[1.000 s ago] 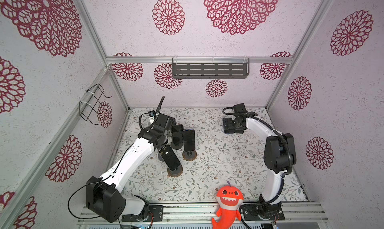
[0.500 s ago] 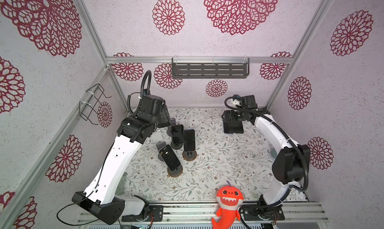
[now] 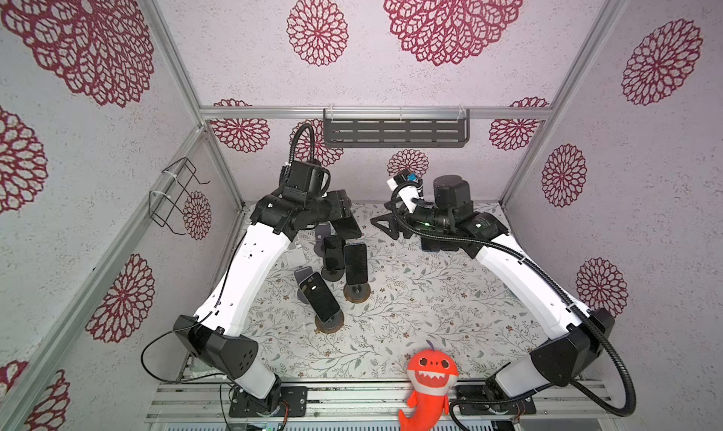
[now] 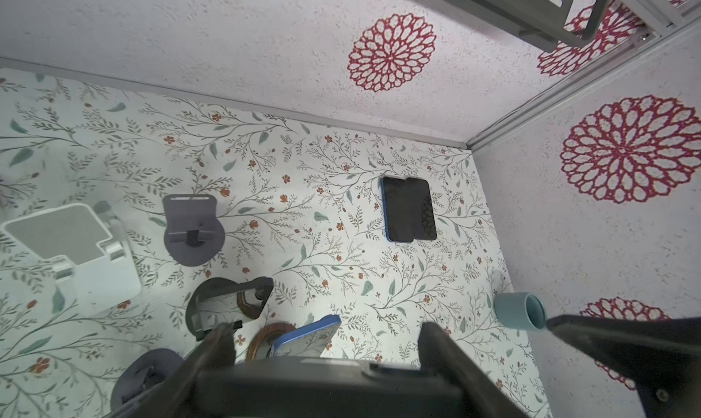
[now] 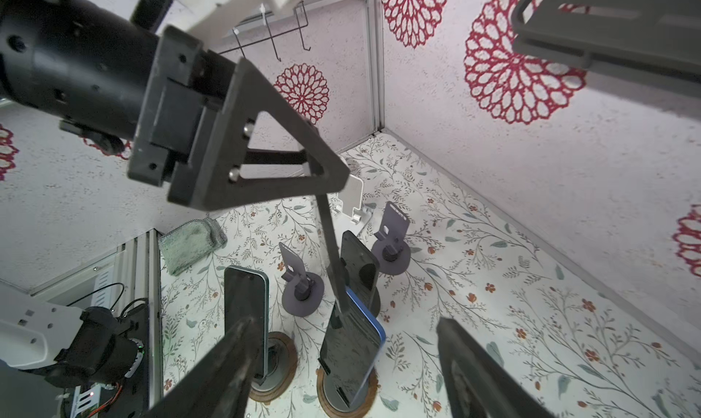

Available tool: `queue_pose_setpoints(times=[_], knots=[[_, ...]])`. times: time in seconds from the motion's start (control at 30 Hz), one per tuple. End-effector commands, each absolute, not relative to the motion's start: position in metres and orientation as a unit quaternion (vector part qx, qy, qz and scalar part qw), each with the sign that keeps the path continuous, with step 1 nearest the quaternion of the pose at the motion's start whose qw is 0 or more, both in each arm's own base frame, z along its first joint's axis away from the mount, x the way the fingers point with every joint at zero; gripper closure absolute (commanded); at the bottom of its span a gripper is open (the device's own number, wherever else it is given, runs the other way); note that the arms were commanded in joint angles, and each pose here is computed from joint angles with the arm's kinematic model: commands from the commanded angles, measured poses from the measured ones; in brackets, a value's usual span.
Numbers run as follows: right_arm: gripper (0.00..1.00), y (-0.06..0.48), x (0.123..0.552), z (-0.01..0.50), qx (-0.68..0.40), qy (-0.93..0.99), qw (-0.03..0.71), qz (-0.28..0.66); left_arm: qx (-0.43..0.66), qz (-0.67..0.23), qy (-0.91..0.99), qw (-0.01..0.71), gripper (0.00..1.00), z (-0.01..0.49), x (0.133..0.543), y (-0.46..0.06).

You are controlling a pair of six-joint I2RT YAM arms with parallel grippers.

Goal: Remove the phone from the phone stand
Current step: Pass the phone.

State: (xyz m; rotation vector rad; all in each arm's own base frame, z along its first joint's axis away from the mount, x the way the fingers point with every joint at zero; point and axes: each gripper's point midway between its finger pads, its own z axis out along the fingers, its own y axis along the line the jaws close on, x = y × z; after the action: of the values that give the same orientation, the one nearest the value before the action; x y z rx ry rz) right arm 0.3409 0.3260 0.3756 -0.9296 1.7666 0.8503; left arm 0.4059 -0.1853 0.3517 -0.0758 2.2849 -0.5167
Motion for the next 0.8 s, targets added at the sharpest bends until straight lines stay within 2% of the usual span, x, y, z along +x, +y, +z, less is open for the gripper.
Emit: queue_pose_setpoints(times=[0.0,0.17,0.23,0.43,0.63,0.77], knots=[[0.24,0.345,0.344,0.373,-0.386,0.711,0.467,0.355,-0.022,-0.253,0.87,0.422,0.34,0.386,0.409,-0.195],[0.26,0.364,0.35,0.36,-0.392,0.712,0.454,0.366,-0.024,-0.272,0.865,0.422,0.34,0.388,0.412,-0.201],[0.31,0.367,0.352,0.359,-0.392,0.71,0.455,0.368,-0.023,-0.273,0.864,0.422,0.34,0.387,0.411,-0.201],[0.52,0.371,0.354,0.357,-0.388,0.707,0.455,0.378,-0.023,-0.273,0.864,0.422,0.34,0.385,0.411,-0.201],[0.86,0.373,0.352,0.358,-0.383,0.702,0.452,0.394,-0.021,-0.277,0.861,0.427,0.33,0.384,0.412,-0.201],[0.94,0.372,0.356,0.355,-0.369,0.708,0.457,0.393,-0.025,-0.285,0.853,0.437,0.29,0.386,0.413,-0.199]])
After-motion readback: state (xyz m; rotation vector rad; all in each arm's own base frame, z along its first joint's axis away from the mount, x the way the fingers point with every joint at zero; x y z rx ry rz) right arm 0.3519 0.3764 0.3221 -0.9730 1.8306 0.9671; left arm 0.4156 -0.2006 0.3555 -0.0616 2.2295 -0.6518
